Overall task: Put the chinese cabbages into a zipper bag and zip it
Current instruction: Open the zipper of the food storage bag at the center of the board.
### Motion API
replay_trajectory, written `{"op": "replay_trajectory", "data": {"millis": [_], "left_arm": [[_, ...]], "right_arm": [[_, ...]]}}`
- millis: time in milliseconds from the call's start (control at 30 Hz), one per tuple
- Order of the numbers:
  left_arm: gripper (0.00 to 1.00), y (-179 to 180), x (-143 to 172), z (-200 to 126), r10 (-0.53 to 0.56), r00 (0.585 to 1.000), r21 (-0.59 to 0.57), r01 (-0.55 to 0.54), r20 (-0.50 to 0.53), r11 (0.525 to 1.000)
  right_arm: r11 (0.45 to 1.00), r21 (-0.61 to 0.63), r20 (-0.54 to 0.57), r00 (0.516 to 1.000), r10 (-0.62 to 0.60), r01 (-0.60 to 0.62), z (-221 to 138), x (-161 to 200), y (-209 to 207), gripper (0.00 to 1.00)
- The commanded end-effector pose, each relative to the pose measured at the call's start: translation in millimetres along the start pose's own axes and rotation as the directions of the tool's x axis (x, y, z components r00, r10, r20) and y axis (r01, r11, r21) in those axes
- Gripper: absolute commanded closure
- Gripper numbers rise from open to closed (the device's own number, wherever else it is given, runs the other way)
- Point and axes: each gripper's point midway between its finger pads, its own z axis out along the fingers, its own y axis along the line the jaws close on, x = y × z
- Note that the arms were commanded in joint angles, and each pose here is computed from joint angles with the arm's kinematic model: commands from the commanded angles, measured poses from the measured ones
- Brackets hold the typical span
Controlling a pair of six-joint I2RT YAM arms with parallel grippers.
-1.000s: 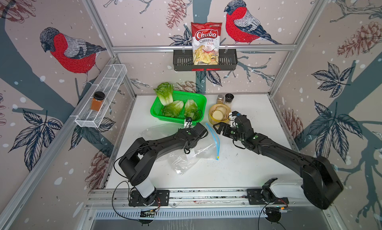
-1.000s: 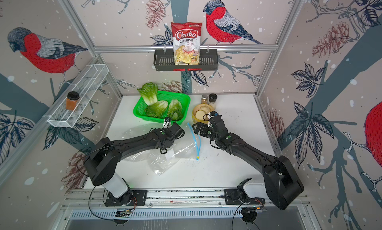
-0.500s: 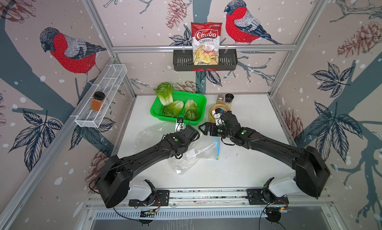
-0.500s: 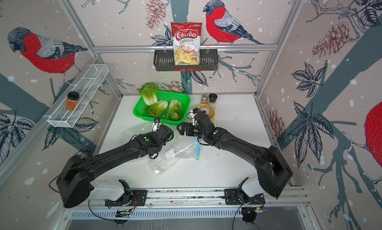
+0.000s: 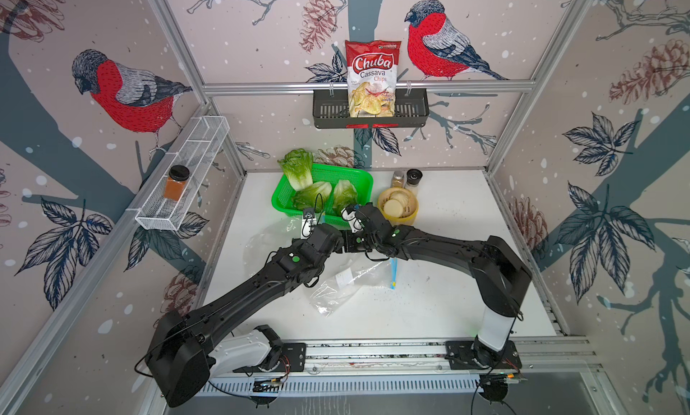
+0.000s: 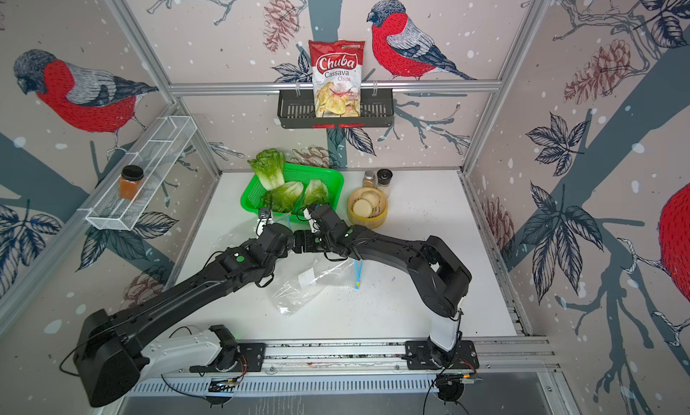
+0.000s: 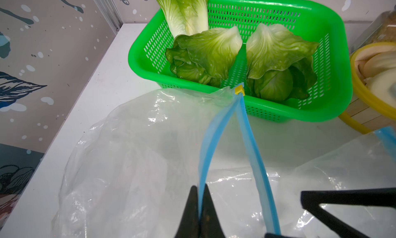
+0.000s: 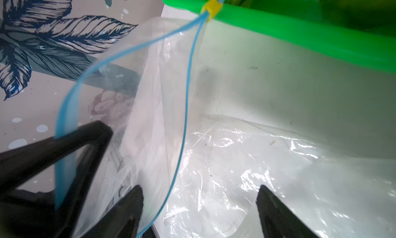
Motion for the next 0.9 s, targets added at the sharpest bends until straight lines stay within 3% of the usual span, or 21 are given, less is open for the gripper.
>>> {"op": "replay_trajectory", "data": {"millis": [0, 100, 300, 433, 633, 867], "left_arm": [[0.94, -5, -12, -3, -0.032, 0.999, 0.059, 0.030, 0.039, 0.998], [0.94, -1, -18, -7, -0.047, 0.997, 0.075, 0.042, 0.063, 0.996], [0.94, 43, -44, -18, -0.061, 0.989, -0.085, 0.072, 0.132, 0.994], [0.94, 50, -45, -17, -0.070, 0.988, -0.086, 0.083, 0.139, 0.993], [0.93, 39, -28, -7, -0.082, 0.991, -0.019, 0.084, 0.110, 0.996], [0.93, 36, -23, -5, -0.087, 0.991, 0.001, 0.087, 0.100, 0.996]], "right_arm": [[0.998, -0.053, -0.010, 1.000, 0.013, -0.013, 12, -6, 13, 0.23], [1.000, -0.018, -0.008, 1.000, 0.016, -0.016, 24, -9, 5, 0.28], [0.987, 0.152, 0.013, 0.999, 0.043, -0.045, 30, -7, -32, 0.34], [0.981, 0.191, 0.014, 0.999, 0.032, -0.034, 30, -2, -37, 0.34], [0.988, 0.150, 0.045, 0.999, -0.027, 0.020, 23, -16, -10, 0.31], [0.992, 0.107, 0.135, 0.987, -0.085, 0.071, -15, -45, 19, 0.26]]}}
